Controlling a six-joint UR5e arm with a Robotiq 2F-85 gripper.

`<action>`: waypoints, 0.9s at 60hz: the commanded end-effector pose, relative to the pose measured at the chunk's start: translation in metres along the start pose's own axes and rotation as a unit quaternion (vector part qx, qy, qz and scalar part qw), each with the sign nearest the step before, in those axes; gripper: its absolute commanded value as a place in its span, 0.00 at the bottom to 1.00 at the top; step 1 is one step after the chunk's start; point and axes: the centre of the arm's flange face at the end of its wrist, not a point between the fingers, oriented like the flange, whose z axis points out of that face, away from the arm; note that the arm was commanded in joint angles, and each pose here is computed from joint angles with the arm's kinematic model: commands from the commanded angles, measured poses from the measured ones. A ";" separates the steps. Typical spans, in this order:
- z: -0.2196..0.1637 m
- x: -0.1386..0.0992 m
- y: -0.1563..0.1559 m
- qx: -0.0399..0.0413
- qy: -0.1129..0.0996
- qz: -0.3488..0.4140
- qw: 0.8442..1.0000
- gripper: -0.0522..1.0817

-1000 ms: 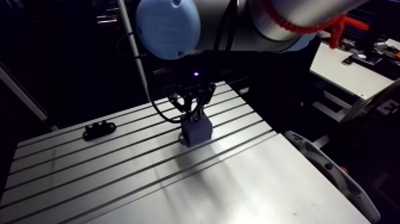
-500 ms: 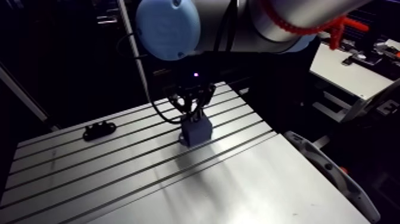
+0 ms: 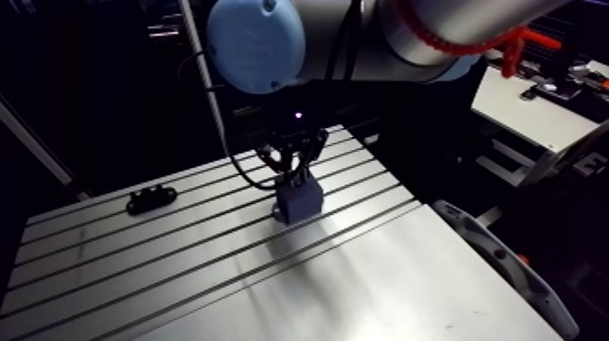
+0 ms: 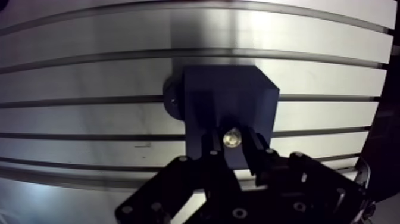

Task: Pick up the M10 bolt and insert it into the hex recess until seated.

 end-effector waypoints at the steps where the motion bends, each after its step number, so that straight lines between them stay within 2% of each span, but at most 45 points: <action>1: 0.000 0.000 0.000 0.000 0.000 0.001 1.000 0.63; 10: 0.000 0.001 0.001 -0.003 0.005 0.000 1.000 0.64; 54: 0.002 0.001 0.000 -0.002 0.005 0.000 1.000 0.65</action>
